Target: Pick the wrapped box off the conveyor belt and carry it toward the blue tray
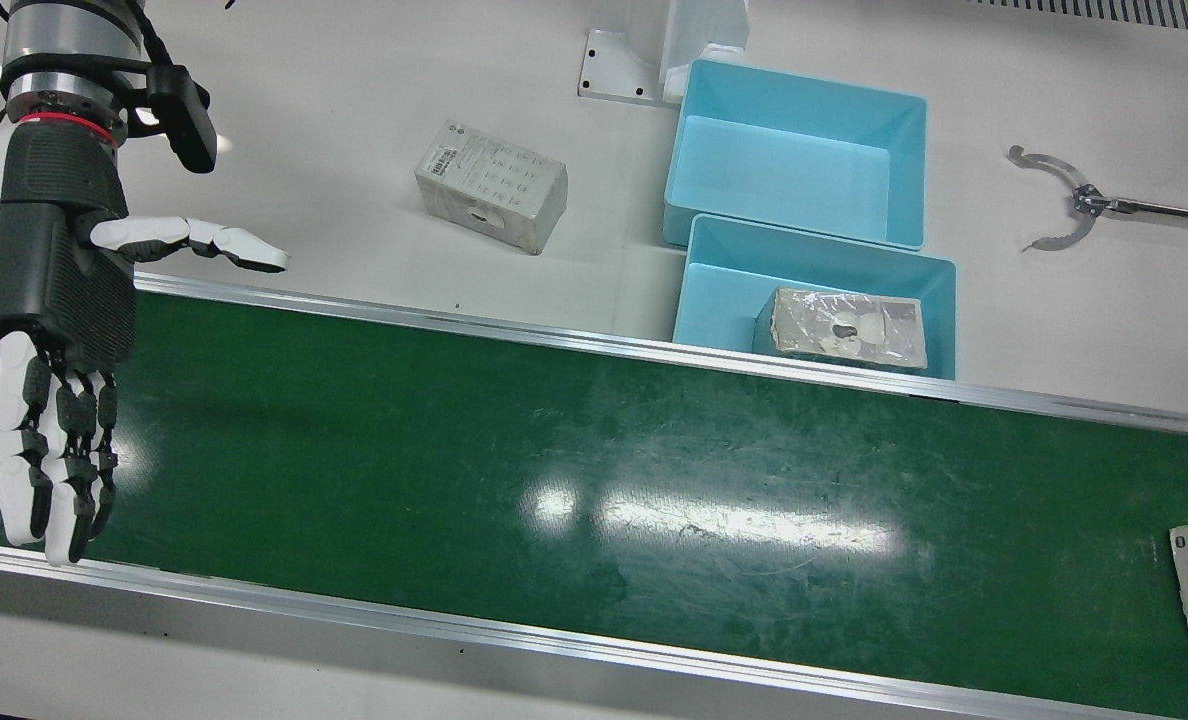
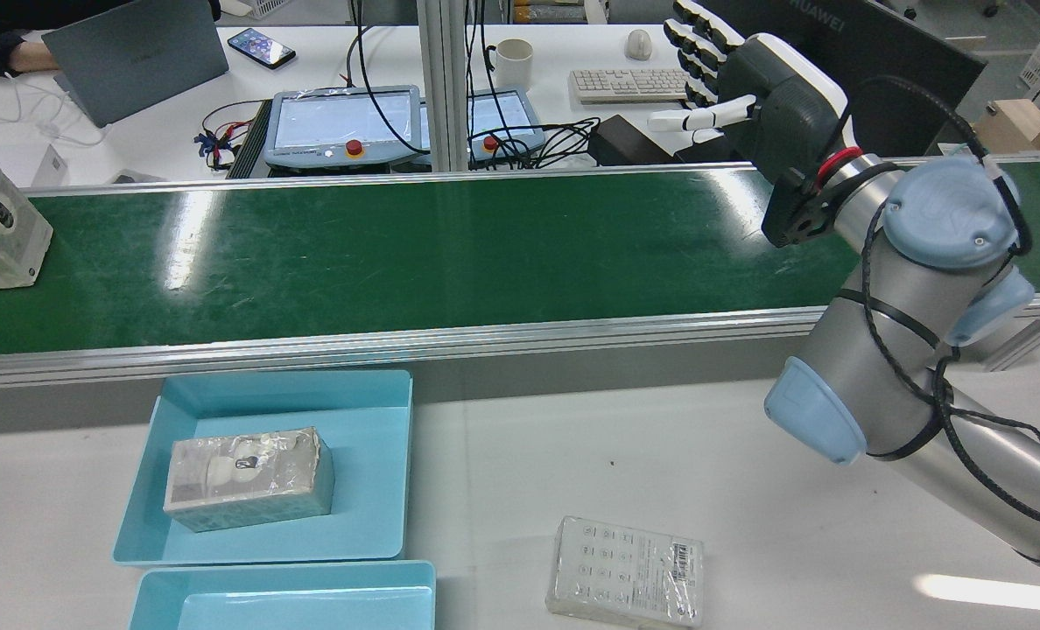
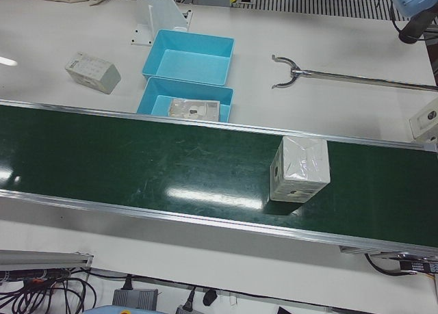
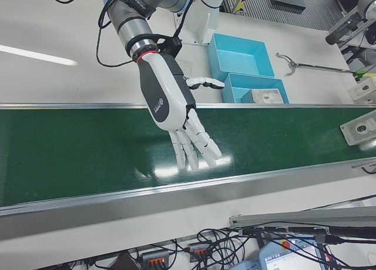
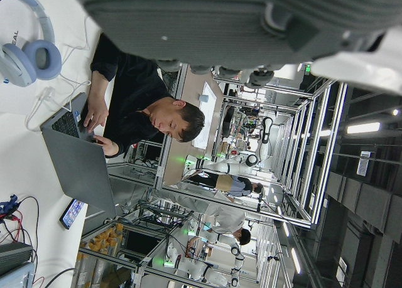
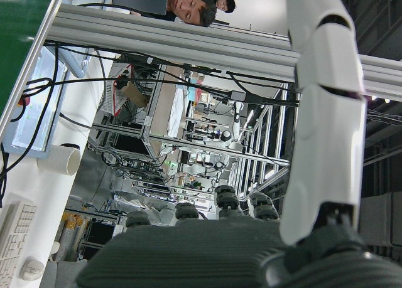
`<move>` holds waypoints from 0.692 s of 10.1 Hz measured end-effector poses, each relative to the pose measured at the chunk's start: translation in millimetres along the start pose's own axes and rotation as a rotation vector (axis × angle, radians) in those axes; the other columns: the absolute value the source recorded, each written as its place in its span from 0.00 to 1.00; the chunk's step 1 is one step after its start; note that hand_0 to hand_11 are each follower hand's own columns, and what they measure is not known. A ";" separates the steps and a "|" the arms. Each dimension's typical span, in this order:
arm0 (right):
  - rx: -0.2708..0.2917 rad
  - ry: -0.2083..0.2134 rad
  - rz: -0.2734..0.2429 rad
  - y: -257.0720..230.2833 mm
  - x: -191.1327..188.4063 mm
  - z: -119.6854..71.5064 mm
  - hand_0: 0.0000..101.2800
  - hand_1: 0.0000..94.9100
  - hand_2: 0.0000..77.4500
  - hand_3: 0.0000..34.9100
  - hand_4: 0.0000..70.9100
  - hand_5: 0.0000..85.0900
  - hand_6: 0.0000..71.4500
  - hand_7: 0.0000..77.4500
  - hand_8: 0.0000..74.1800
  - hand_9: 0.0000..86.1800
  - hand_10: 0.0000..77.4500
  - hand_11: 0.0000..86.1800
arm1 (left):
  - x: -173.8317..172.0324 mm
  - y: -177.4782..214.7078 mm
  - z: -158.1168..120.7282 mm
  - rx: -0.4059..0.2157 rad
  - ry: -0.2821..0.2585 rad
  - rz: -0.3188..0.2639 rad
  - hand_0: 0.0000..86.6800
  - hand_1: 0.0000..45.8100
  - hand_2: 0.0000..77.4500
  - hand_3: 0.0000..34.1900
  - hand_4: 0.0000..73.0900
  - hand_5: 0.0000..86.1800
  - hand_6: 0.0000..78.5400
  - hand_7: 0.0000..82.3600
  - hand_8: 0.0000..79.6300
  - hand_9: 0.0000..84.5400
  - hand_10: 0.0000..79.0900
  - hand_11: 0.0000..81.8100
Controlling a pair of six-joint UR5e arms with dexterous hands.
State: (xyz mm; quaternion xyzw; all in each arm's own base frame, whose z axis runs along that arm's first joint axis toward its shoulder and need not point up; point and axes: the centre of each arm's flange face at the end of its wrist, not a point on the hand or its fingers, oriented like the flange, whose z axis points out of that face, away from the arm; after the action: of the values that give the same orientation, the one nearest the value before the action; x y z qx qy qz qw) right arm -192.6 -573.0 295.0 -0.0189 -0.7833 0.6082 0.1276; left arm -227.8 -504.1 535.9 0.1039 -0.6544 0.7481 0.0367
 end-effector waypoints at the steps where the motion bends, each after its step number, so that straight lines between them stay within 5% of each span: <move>1: 0.000 0.002 0.000 -0.2 1.0 0.1 0.47 0.16 0.23 0.45 0.00 0.10 0.00 0.01 0.01 0.02 0.00 0.01 | 0.0 0.0 0.0 0.000 0.000 0.000 0.00 0.00 0.01 0.00 0.00 0.01 0.00 0.00 0.00 0.00 0.01 0.00; 7: -0.001 0.015 0.003 0.3 10.5 2.2 0.46 0.14 0.18 0.44 0.00 0.10 0.00 0.01 0.01 0.02 0.00 0.01 | 0.0 0.0 0.0 0.000 0.000 0.000 0.00 0.00 0.01 0.00 0.00 0.01 0.00 0.01 0.00 0.00 0.01 0.00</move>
State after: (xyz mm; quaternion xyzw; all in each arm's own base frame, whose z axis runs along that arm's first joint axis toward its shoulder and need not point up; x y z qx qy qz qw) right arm -203.4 -573.0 296.1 -0.0245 -0.7825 0.6078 0.1325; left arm -227.8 -504.1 535.9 0.1039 -0.6544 0.7481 0.0367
